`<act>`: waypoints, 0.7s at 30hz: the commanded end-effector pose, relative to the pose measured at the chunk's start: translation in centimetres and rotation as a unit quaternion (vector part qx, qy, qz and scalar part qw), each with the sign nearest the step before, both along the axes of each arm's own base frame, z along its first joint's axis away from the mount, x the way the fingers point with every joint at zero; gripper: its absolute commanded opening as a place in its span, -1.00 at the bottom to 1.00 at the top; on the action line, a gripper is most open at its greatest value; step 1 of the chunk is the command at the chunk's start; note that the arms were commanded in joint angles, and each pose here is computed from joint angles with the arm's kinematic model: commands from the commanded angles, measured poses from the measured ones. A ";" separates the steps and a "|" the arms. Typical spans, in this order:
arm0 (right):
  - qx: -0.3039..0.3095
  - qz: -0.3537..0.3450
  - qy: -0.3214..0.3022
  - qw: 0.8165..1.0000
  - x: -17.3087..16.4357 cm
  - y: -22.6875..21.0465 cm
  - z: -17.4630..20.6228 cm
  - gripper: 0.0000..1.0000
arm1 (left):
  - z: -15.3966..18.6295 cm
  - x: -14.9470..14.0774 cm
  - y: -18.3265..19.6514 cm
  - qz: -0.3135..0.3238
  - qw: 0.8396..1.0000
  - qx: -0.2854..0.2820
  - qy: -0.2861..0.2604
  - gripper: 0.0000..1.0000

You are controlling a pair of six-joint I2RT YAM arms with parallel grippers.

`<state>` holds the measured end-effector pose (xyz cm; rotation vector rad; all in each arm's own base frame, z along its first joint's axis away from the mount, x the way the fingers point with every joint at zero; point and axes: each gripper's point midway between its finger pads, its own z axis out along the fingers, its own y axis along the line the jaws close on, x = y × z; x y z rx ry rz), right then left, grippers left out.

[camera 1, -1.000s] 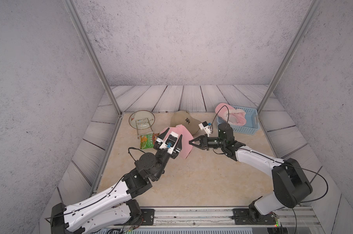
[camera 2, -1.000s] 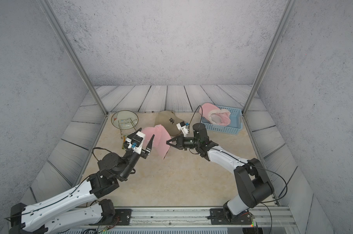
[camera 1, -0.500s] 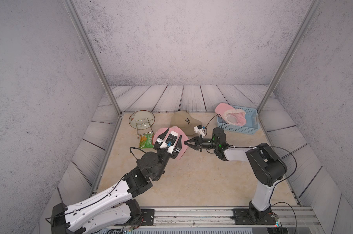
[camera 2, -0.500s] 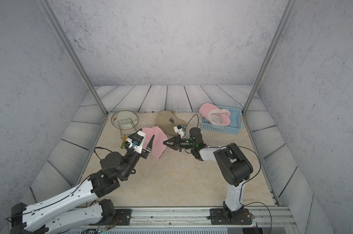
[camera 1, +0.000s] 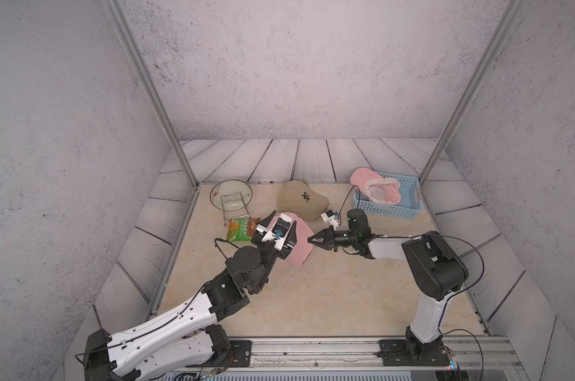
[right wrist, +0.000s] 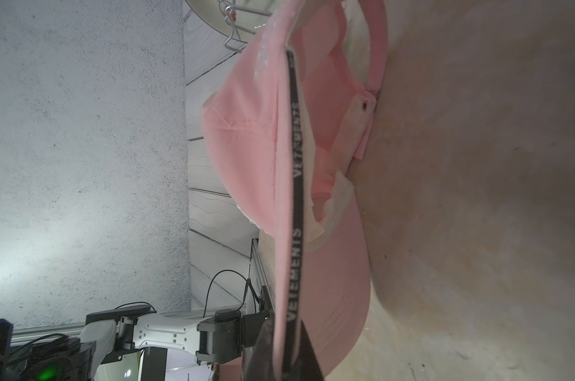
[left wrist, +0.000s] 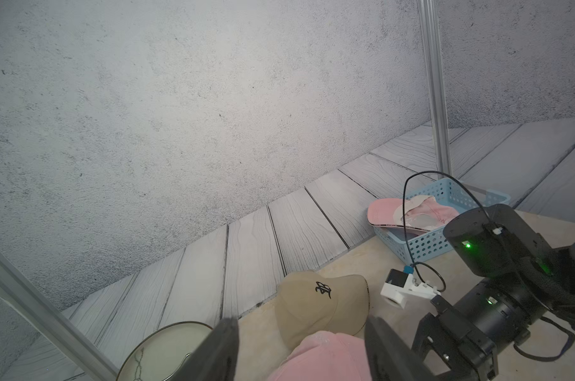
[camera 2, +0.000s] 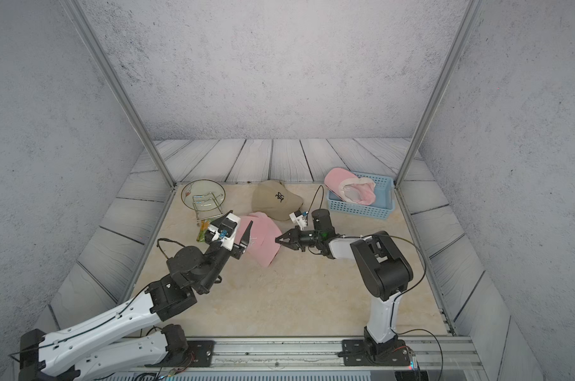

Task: Turn the baseball cap inside out
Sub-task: Place the baseball cap at the center of the board.

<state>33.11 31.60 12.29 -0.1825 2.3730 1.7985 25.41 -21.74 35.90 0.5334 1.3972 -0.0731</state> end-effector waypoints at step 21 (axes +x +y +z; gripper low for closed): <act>-0.231 0.025 -0.011 0.973 4.8 -3.9 -7.8 -0.28 | -1.2 0.8 0.5 0.020 1.000 0.011 0.011 0.32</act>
